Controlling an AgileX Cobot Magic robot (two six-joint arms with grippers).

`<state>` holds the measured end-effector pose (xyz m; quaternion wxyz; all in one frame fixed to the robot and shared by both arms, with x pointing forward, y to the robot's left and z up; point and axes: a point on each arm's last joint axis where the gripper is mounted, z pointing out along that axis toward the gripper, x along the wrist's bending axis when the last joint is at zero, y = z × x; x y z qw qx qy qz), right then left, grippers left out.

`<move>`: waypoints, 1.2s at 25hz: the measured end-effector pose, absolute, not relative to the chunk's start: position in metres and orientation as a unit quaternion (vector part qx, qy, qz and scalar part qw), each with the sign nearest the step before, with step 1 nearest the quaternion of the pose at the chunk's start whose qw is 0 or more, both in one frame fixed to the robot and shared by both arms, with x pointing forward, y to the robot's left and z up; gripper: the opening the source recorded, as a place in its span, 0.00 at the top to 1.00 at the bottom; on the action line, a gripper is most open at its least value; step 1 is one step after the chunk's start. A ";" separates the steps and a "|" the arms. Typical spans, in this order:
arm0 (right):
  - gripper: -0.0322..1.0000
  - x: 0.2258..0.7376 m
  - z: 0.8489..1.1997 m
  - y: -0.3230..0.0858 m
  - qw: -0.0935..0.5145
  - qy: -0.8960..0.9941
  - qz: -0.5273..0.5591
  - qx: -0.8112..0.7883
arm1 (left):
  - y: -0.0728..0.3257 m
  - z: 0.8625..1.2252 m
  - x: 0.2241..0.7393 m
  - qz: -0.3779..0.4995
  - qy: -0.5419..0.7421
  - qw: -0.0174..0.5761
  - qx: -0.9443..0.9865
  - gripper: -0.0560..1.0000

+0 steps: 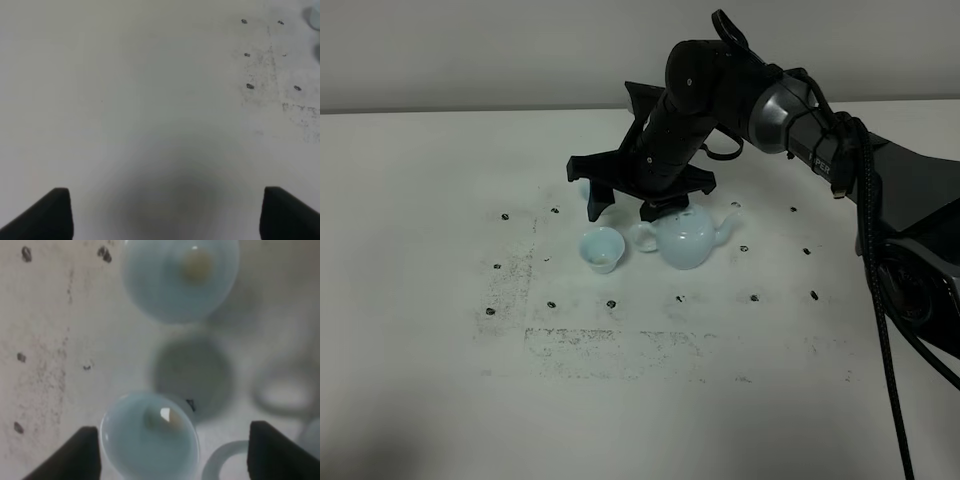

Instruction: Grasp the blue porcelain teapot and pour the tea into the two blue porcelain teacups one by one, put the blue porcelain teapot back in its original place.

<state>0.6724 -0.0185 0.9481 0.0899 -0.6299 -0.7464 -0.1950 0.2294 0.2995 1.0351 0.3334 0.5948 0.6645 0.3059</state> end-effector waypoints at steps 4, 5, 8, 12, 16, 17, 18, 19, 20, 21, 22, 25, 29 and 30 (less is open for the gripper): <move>0.40 0.670 0.947 -0.020 0.096 -0.751 -0.179 -0.629 | 0.300 1.035 0.229 0.306 0.664 0.333 0.595 0.26; 0.40 0.669 0.947 -0.020 0.098 -0.751 -0.176 -0.628 | 0.300 1.035 0.229 0.306 0.664 0.333 0.595 0.26; 0.40 0.668 0.947 -0.020 0.100 -0.755 -0.171 -0.625 | 0.300 1.035 0.229 0.306 0.664 0.333 0.595 0.26; 0.40 0.664 0.946 -0.022 0.110 -0.763 -0.154 -0.618 | 0.300 1.035 0.229 0.306 0.664 0.333 0.595 0.26; 0.40 0.663 0.946 -0.022 0.114 -0.768 -0.147 -0.612 | 0.300 1.035 0.229 0.306 0.664 0.333 0.595 0.26; 0.40 0.663 0.946 -0.022 0.114 -0.770 -0.147 -0.610 | 0.300 1.035 0.229 0.306 0.664 0.333 0.595 0.26; 0.40 0.663 0.946 -0.022 0.114 -0.772 -0.147 -0.607 | 0.300 1.035 0.229 0.306 0.664 0.333 0.595 0.26; 0.40 0.662 0.946 -0.022 0.114 -0.775 -0.147 -0.605 | 0.300 1.035 0.229 0.306 0.664 0.333 0.595 0.26; 0.40 0.663 0.946 -0.022 0.114 -0.775 -0.147 -0.604 | 0.300 1.035 0.229 0.306 0.664 0.333 0.595 0.26; 0.40 0.662 0.946 -0.022 0.114 -0.776 -0.148 -0.602 | 0.300 1.035 0.229 0.306 0.664 0.333 0.595 0.26; 0.40 0.662 0.946 -0.022 0.114 -0.778 -0.148 -0.600 | 0.300 1.035 0.229 0.306 0.664 0.333 0.595 0.26; 0.40 0.662 0.946 -0.022 0.113 -0.780 -0.148 -0.598 | 0.300 1.035 0.229 0.306 0.664 0.333 0.595 0.26; 0.40 0.662 0.947 -0.021 0.117 -0.778 -0.150 -0.598 | 0.300 1.035 0.229 0.306 0.664 0.333 0.595 0.26; 0.40 0.662 0.947 -0.021 0.118 -0.778 -0.150 -0.598 | 0.300 1.035 0.229 0.306 0.664 0.333 0.595 0.26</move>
